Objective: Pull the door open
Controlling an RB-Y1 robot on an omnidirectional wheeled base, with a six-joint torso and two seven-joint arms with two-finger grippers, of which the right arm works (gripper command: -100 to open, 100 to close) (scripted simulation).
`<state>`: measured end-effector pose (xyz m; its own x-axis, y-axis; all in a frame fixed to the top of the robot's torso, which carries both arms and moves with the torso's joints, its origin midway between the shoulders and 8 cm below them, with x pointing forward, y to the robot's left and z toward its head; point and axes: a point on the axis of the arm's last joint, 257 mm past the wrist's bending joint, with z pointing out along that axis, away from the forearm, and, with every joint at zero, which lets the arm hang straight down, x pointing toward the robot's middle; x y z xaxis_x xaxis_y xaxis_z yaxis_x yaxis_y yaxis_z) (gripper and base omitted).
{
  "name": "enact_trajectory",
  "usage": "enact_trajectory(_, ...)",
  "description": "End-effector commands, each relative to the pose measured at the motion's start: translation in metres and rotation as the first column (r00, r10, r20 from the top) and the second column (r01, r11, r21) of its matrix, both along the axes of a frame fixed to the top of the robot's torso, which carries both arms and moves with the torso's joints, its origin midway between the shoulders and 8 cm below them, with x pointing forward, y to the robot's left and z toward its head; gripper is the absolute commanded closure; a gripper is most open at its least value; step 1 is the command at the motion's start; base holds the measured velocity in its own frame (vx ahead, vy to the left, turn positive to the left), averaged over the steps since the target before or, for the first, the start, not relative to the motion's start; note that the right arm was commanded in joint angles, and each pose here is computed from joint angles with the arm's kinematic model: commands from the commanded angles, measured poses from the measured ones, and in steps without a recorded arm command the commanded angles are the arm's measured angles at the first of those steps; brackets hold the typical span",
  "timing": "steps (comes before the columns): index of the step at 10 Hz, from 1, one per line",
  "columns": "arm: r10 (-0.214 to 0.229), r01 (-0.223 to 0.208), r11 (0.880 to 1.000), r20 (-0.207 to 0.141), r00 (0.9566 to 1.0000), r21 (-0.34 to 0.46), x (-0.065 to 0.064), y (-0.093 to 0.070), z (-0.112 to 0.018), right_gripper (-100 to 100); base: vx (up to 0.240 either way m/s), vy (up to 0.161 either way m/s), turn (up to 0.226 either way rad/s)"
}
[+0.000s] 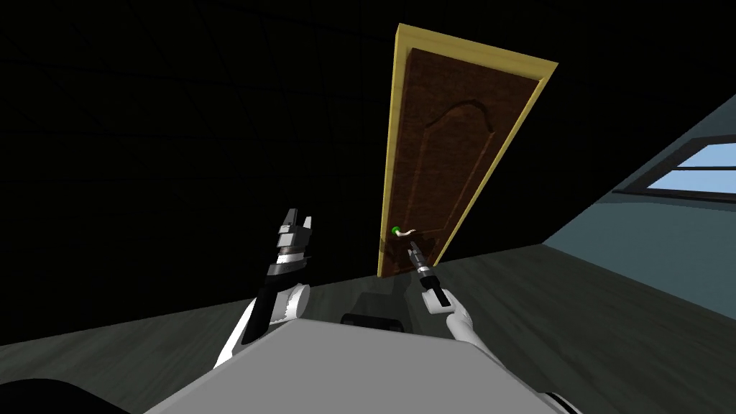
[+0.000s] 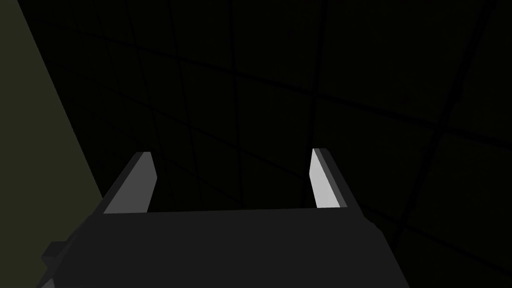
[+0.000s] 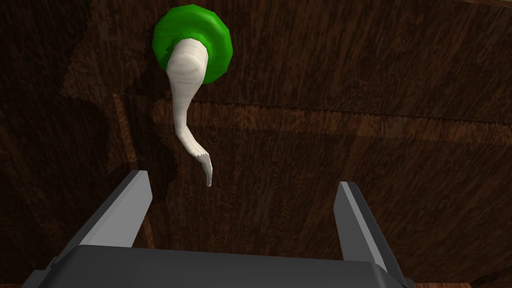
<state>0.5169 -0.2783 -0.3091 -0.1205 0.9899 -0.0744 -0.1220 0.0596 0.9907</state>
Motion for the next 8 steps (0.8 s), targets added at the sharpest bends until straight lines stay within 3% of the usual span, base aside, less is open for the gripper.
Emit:
enact_trajectory(1, -0.002, 0.002, 1.0, -0.015, 0.9999, -0.003, 0.0, -0.002, -0.007, -100, 0.013, -0.045, 0.067)
enact_trajectory(8, -0.014, 0.011, 0.999, -0.09, 0.9959, -0.033, 0.004, -0.023, -0.038, -100, 0.019, -0.066, 0.119)
